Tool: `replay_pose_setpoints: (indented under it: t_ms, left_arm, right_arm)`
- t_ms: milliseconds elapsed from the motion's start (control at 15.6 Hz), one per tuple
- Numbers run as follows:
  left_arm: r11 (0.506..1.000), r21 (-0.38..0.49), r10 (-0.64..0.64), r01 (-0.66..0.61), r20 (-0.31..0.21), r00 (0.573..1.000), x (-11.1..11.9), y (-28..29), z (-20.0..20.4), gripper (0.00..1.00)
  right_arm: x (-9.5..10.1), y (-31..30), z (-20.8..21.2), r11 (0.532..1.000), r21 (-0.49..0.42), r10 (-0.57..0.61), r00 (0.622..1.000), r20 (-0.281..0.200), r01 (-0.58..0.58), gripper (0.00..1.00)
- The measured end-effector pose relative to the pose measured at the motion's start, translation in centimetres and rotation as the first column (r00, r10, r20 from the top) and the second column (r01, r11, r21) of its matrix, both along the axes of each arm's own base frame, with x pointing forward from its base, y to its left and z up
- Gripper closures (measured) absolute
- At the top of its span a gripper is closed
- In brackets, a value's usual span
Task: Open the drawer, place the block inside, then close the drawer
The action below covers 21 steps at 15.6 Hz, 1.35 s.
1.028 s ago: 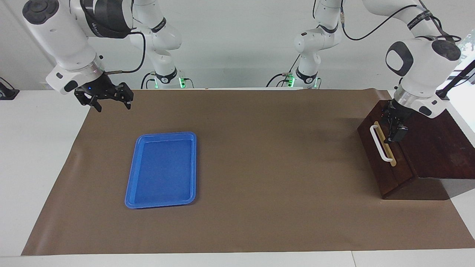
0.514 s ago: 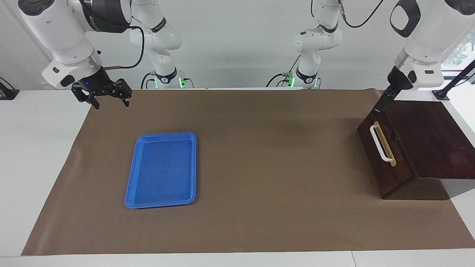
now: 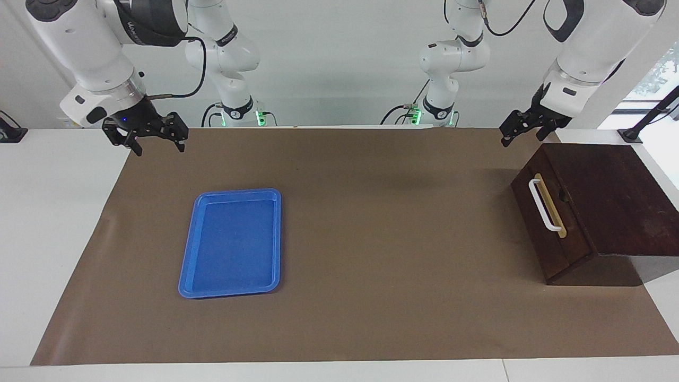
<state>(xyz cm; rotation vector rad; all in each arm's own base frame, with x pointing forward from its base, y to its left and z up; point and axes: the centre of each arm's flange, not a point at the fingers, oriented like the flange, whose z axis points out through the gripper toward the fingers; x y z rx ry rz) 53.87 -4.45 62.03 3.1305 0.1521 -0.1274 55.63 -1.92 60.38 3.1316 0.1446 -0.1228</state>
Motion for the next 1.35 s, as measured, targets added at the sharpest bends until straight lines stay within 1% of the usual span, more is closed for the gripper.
replay_pose_setpoints:
  t_ms: [257, 514, 963, 1220, 1349]
  left_arm:
    - [0.999, -0.003, -0.033, 0.033, 0.0, 0.999, -0.5, -0.1, 0.5, 0.0]
    - [0.994, -0.01, -0.109, 0.109, -0.004, 0.994, -0.7, 0.2, 0.7, 0.0]
    - [0.992, -0.011, -0.122, 0.122, -0.01, 0.992, -0.8, 0.3, 0.6, 0.0]
    - [0.993, -0.012, -0.114, 0.114, -0.023, 0.993, -0.7, 0.9, -1.0, 0.0]
    - [0.993, -0.012, -0.114, 0.113, -0.024, 0.993, -0.7, 1.0, -1.2, 0.0]
  right_arm:
    - [-0.1, 0.1, 0.0, 1.0, 0.0, 0.001, 1.0, -0.004, -0.001, 0.0]
    - [-0.1, 0.1, 0.0, 1.0, 0.0, 0.001, 1.0, -0.004, -0.001, 0.0]
    - [-0.1, 0.1, 0.0, 1.0, 0.0, 0.001, 1.0, -0.004, -0.001, 0.0]
    - [-0.1, 0.1, 0.0, 1.0, 0.0, 0.001, 1.0, -0.004, -0.001, 0.0]
    - [-0.1, 0.1, 0.0, 1.0, 0.0, 0.001, 1.0, -0.004, -0.001, 0.0]
